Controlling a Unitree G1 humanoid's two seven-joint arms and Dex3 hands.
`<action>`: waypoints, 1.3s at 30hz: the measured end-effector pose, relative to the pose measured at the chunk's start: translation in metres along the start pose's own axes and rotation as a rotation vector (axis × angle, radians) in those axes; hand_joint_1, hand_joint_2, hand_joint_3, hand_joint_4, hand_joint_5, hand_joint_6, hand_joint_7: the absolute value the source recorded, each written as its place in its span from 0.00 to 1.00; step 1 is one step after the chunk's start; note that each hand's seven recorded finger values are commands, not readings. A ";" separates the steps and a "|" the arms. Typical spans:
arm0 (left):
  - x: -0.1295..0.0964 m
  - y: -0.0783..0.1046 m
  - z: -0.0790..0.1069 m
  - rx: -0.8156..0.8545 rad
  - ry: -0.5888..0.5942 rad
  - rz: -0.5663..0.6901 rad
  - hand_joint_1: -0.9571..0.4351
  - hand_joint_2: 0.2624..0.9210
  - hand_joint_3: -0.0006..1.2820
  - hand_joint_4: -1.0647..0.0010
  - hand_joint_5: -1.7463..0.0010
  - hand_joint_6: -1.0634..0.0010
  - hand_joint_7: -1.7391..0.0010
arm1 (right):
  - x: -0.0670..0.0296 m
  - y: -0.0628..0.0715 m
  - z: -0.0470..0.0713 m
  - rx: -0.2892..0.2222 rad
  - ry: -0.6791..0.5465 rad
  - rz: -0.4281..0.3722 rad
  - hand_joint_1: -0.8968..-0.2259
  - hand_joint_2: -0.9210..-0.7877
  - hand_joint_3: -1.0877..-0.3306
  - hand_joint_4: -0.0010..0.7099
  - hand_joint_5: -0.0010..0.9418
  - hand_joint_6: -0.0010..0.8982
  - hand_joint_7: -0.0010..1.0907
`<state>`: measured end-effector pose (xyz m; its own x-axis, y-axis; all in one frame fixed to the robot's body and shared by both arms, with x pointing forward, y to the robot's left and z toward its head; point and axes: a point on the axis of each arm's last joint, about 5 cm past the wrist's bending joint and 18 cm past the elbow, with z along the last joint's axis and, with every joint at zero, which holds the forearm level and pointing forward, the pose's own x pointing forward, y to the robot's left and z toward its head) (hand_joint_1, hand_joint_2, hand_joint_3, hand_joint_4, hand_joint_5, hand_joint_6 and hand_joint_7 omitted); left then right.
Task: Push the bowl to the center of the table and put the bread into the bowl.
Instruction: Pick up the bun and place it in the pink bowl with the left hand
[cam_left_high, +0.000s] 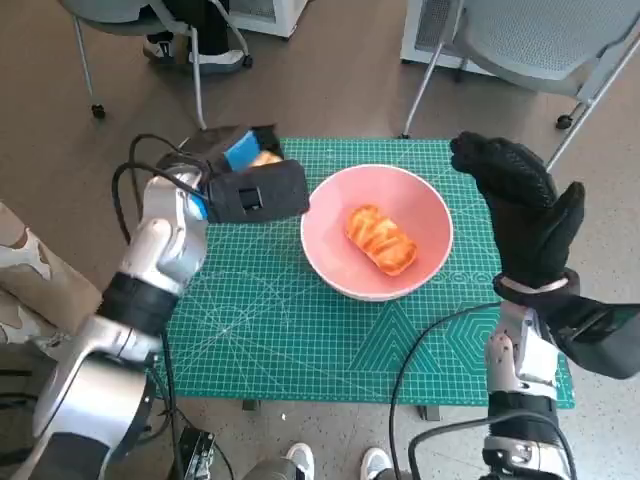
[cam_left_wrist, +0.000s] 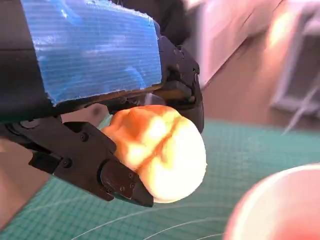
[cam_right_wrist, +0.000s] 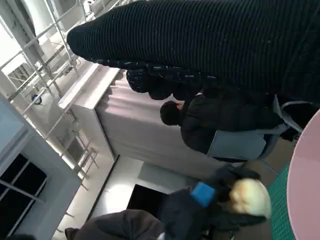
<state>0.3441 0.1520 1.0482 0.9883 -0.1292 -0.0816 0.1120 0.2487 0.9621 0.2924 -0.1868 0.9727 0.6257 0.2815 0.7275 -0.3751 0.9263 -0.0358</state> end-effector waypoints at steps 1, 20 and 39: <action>-0.003 0.001 0.002 -0.006 -0.020 0.015 0.69 0.97 0.04 0.28 0.35 0.38 0.38 | 0.0001 0.000 0.000 0.000 0.000 0.000 0.39 0.00 0.46 0.34 0.00 0.08 0.49; -0.055 0.030 0.045 -0.001 -0.363 0.202 0.69 1.00 0.03 0.28 0.35 0.40 0.37 | 0.0007 0.003 -0.002 0.015 0.018 0.012 0.38 0.00 0.46 0.34 0.00 0.08 0.49; -0.035 0.002 0.088 0.058 -0.502 0.065 0.69 0.99 0.06 0.37 0.23 0.34 0.47 | -0.0003 0.004 -0.002 0.017 0.019 0.016 0.39 0.00 0.47 0.34 0.00 0.09 0.49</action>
<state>0.3002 0.0727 1.0758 0.8194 -0.5643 0.1007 0.0315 0.2198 0.9750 0.2921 -0.1828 0.9710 0.6325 0.3011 0.7136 -0.3964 0.9174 -0.0358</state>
